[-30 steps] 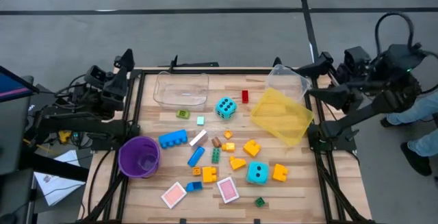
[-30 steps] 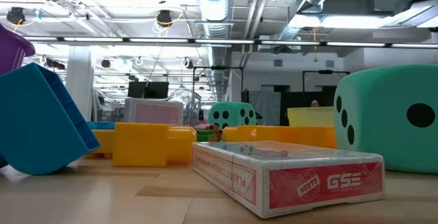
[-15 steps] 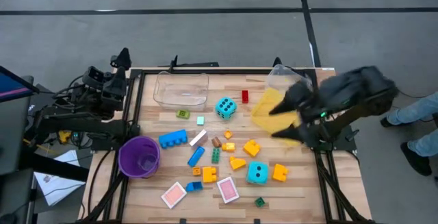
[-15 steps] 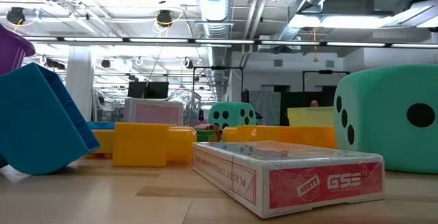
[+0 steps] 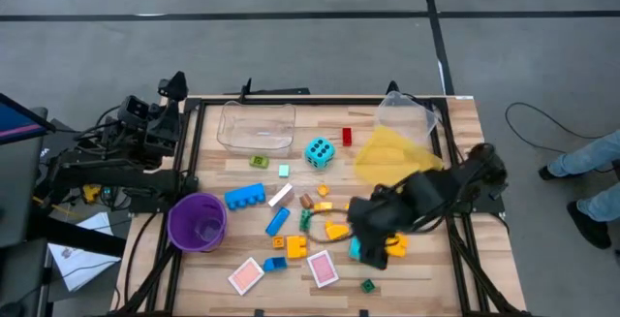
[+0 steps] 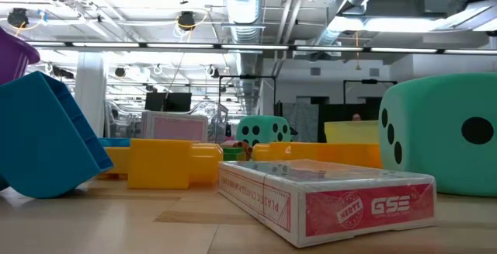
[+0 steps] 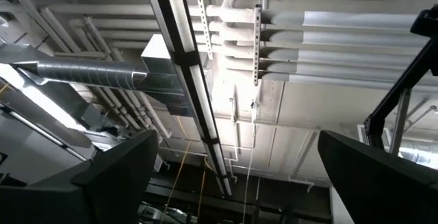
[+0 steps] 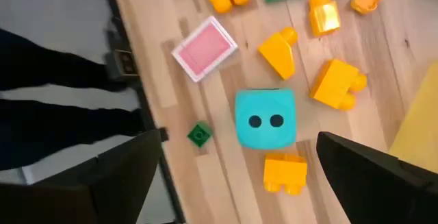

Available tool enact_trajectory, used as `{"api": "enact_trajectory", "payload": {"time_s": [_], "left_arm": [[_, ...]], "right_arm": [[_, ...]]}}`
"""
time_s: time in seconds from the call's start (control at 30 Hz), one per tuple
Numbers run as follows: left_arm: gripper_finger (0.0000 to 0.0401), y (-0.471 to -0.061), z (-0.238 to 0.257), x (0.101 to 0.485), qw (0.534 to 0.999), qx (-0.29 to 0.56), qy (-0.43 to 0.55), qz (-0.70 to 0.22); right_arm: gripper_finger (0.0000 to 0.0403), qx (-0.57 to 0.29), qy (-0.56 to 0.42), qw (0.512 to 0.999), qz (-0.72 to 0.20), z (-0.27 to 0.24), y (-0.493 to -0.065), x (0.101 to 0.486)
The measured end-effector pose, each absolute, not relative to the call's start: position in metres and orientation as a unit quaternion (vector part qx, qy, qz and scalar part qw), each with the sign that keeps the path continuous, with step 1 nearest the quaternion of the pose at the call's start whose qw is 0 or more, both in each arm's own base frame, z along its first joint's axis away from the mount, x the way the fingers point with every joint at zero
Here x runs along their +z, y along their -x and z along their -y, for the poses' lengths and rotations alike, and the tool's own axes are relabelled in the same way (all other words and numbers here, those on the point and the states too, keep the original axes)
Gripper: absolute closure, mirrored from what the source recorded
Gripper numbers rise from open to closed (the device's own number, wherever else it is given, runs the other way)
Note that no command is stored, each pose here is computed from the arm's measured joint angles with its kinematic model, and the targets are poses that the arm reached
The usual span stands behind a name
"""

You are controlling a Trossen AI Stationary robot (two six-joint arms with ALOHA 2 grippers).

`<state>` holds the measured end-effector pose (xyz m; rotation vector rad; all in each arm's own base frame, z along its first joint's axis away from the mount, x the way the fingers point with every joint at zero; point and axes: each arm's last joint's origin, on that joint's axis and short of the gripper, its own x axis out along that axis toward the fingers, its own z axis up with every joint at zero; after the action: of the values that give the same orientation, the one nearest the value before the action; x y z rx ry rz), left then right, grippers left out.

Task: Pick & Place Toys
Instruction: Put the blue dice into the transparent bin

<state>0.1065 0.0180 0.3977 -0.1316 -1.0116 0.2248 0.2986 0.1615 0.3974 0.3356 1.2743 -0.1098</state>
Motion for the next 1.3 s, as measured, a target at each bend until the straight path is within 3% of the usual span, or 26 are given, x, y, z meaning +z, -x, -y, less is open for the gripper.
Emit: {"api": "enact_trajectory", "payload": {"time_s": [0.43, 0.93, 1.3], "left_arm": [[0.0002, -0.114, -0.019, 0.392, 0.889, 0.108, 0.061, 0.440], [0.0004, -0.118, -0.019, 0.390, 0.897, 0.110, 0.061, 0.423], [0.0004, -0.120, -0.019, 0.387, 0.904, 0.112, 0.062, 0.408]], "right_arm": [[0.0020, -0.051, -0.035, 0.767, -0.639, -0.218, -0.321, 0.334], [0.0004, -0.140, -0.129, 0.768, -0.611, -0.217, -0.317, 0.340], [0.0003, -0.224, -0.150, 0.755, -0.597, -0.221, -0.307, 0.320]]}}
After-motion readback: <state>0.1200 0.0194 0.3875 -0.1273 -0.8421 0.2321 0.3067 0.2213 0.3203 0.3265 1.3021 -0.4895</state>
